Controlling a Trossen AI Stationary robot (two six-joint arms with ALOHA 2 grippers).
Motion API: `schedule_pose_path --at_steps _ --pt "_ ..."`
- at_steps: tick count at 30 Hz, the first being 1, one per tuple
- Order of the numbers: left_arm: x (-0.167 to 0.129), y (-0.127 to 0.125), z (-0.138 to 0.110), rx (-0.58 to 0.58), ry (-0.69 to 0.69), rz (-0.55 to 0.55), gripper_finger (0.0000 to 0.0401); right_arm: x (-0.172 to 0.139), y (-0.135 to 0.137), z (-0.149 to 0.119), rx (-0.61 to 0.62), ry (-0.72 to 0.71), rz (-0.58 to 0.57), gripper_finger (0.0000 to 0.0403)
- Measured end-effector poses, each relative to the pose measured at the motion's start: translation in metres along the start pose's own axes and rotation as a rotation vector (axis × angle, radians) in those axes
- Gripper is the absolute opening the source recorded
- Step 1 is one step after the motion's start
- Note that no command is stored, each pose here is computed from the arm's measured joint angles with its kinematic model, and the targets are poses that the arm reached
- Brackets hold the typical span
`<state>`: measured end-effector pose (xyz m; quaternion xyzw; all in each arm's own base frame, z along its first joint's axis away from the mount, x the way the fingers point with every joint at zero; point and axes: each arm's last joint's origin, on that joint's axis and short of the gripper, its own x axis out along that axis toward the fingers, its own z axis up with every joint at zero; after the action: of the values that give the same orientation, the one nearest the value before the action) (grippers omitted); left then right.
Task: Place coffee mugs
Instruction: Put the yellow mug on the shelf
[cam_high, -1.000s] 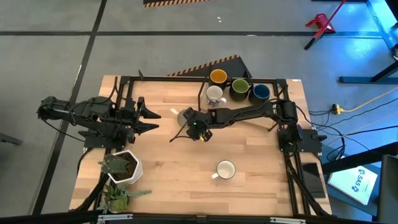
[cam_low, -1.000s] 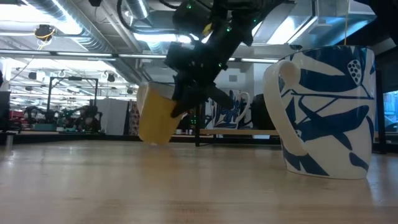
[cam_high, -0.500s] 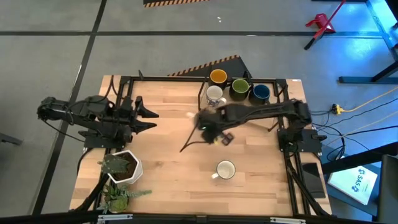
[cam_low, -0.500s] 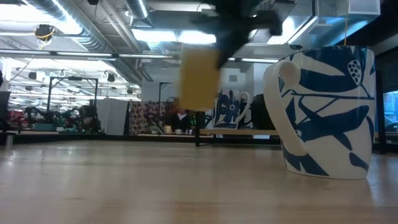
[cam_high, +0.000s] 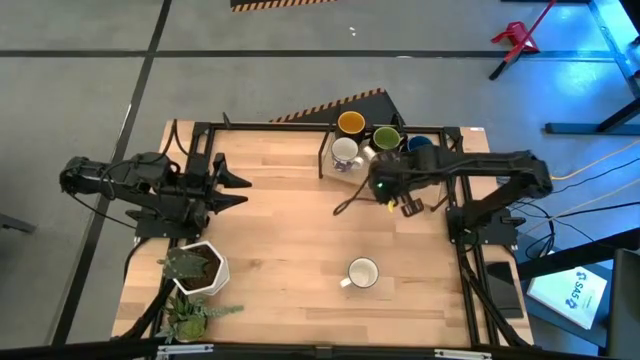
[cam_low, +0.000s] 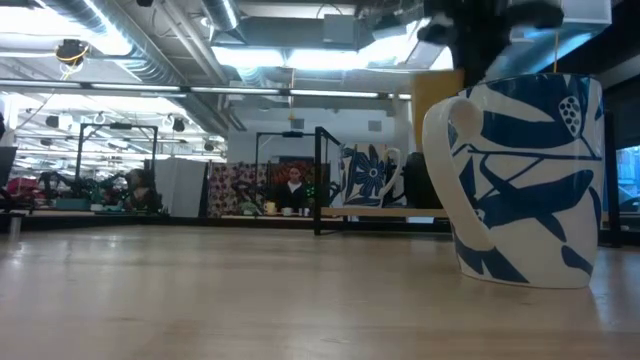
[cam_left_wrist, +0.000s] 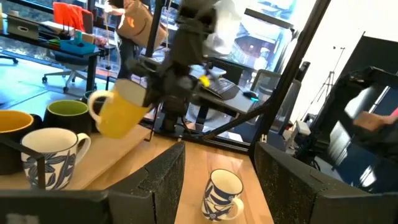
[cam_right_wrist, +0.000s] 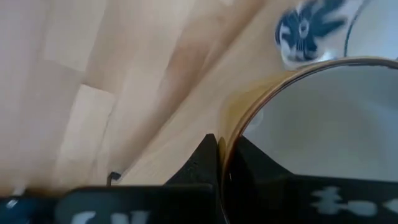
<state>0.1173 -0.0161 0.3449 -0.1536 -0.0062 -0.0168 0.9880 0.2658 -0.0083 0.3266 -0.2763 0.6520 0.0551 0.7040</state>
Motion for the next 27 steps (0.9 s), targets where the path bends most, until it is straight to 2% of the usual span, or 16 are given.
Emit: schedule_pose_path --at_steps 5,12,27 --pt "0.0 0.0 0.0 0.001 0.001 0.001 0.0188 0.024 0.006 -0.02 0.053 -0.066 0.014 0.0003" --pt "0.0 0.0 0.0 0.0 -0.001 0.01 0.0188 0.066 0.009 -0.025 -0.004 -0.065 0.084 0.0003" --pt "0.0 0.001 -0.001 0.003 0.006 0.035 0.0188 0.075 -0.03 -0.058 0.056 -0.115 0.165 0.0003"
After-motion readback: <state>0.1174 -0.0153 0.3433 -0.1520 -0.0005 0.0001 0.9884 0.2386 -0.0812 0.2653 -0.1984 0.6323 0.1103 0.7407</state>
